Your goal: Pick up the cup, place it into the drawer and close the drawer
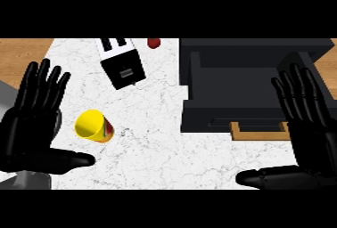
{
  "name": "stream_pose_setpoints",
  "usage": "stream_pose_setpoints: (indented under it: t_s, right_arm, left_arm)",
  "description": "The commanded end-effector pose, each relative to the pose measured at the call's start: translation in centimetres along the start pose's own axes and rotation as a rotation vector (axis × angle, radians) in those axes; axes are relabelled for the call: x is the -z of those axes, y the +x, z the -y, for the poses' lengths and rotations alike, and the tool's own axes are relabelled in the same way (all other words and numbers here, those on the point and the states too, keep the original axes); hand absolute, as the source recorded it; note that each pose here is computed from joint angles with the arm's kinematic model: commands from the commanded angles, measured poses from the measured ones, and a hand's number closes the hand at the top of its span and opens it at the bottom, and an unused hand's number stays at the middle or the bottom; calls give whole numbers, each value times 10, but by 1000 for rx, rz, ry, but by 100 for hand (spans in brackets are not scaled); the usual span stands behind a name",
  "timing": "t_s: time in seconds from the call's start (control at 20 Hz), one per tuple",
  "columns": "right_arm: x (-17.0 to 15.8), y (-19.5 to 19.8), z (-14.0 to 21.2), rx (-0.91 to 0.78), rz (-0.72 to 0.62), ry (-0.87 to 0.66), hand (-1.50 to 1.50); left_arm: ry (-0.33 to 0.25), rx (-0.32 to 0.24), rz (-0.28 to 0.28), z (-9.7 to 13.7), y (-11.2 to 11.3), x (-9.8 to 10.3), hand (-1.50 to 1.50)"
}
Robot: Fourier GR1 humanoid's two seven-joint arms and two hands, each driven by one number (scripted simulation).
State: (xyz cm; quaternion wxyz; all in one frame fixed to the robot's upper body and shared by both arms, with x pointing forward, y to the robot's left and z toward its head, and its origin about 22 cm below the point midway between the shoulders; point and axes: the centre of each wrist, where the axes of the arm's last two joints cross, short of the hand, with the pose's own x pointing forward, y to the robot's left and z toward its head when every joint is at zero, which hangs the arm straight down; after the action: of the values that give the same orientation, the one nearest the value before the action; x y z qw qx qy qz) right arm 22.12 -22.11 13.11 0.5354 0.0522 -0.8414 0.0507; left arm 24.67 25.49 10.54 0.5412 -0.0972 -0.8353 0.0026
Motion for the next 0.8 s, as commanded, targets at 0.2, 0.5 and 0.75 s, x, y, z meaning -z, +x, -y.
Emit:
stream_pose_setpoints:
  t_s: [0.2, 0.5, 0.75]
  right_arm:
    - [-4, 0, -12, 21, 5, -8, -150]
    - [0, -9, -1, -9, 0, 6, -150]
    - [11, 1, 1, -11, 19, -4, -150]
  left_arm:
    - [23, 14, -24, 10, 0, 5, -150]
    - [47, 12, -69, 12, -29, 25, -150]
    - [59, 28, -102, -15, -28, -18, -150]
